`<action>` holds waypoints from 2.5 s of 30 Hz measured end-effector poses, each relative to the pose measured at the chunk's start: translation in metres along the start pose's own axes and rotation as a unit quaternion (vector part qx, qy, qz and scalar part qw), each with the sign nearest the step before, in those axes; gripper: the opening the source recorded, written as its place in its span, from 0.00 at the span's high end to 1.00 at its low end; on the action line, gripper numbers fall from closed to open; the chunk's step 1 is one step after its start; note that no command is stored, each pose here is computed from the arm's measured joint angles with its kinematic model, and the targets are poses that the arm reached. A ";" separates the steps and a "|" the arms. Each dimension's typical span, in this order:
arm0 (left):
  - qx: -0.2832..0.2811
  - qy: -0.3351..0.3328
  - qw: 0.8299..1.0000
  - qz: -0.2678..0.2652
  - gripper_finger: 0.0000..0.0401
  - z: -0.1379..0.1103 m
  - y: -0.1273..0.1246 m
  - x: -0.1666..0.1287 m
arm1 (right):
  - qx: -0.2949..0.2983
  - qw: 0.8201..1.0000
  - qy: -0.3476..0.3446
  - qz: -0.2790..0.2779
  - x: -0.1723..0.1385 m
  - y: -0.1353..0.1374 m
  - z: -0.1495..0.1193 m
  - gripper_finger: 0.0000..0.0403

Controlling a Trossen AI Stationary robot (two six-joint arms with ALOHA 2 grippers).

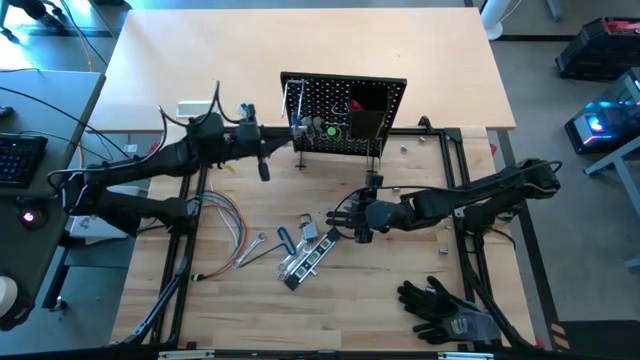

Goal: Hang tools onto peg board
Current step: Hang the wrench on the peg board

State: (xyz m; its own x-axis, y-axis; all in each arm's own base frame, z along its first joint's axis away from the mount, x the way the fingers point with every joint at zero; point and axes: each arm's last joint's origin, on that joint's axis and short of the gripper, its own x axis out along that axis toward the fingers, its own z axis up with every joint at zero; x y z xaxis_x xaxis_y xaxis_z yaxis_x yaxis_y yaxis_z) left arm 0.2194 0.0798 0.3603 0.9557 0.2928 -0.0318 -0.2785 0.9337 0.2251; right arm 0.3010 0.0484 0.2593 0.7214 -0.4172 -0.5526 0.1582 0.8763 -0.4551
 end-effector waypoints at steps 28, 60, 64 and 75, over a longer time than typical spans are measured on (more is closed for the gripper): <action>-0.037 0.000 0.999 0.003 1.00 -0.001 0.008 -0.003 | 0.000 1.000 0.001 -0.004 0.000 0.000 0.000 0.73; -0.091 0.013 0.995 0.033 1.00 -0.017 0.023 0.019 | -0.002 1.000 0.005 -0.012 0.000 -0.001 -0.001 0.73; -0.091 0.015 0.995 0.039 0.97 -0.017 0.024 0.019 | -0.003 1.000 0.006 -0.013 0.000 -0.001 -0.001 0.73; -0.105 0.086 0.989 0.050 0.66 -0.029 0.021 0.013 | -0.004 0.999 0.026 -0.018 0.000 -0.001 -0.005 0.73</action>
State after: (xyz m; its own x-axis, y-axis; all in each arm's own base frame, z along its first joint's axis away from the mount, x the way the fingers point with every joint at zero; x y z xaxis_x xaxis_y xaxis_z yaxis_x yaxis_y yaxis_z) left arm 0.2235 0.1096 0.3369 0.8968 0.3997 -0.1898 -0.4019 0.9152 0.0288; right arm 0.2973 0.0466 0.2558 0.6795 -0.4607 -0.5710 0.1786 0.8587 -0.4803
